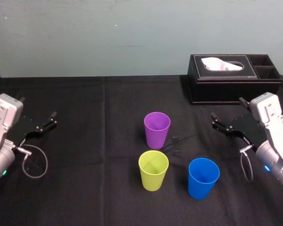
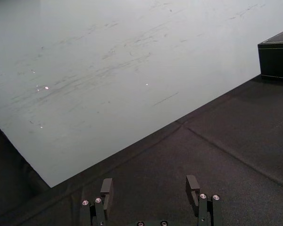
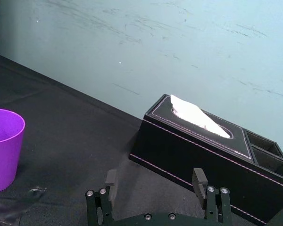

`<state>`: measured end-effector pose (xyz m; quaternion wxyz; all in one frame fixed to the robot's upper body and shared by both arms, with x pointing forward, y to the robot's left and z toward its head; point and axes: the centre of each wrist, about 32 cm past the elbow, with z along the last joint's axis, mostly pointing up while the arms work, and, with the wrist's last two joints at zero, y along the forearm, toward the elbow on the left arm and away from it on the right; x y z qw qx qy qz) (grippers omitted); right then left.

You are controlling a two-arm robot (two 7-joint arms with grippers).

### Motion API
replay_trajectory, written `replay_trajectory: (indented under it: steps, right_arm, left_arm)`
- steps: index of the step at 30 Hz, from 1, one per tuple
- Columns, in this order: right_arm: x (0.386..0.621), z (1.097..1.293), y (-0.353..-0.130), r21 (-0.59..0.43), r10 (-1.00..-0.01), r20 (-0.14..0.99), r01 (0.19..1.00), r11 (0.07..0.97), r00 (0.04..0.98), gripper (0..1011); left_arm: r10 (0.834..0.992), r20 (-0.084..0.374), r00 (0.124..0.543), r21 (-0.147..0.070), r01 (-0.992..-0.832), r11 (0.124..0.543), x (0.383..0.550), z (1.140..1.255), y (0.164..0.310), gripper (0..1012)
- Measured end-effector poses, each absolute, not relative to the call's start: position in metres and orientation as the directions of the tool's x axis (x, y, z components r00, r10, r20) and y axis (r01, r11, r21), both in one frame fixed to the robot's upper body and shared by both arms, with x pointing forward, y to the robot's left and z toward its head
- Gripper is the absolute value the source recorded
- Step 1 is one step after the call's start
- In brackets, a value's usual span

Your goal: Stack the three plastic cups sequentially using one hand.

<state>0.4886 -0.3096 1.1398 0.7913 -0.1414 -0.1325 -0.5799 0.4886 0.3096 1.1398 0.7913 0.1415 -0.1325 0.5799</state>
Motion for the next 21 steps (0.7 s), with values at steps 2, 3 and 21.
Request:
replay_trajectory:
  steps: [2,3,21]
  right_arm:
    - [0.4886,1.1398,-0.3097,-0.07,-0.88,0.374,0.955,0.287,0.292,1003]
    - [0.4886,1.1398,-0.3097,-0.07,-0.88,0.374,0.955,0.287,0.292,1003]
    - [0.4886,1.1398,-0.3097,-0.07,-0.88,0.374,0.955,0.287,0.292,1003]
  left_arm:
    - [0.88,0.374,0.292,0.07,-0.955,0.287,0.4886,1.1398,0.3097,1010]
    - [0.88,0.374,0.292,0.07,-0.955,0.287,0.4886,1.1398,0.3097,1010]
    - [0.88,0.374,0.292,0.07,-0.955,0.287,0.4886,1.1398,0.3097,1010]
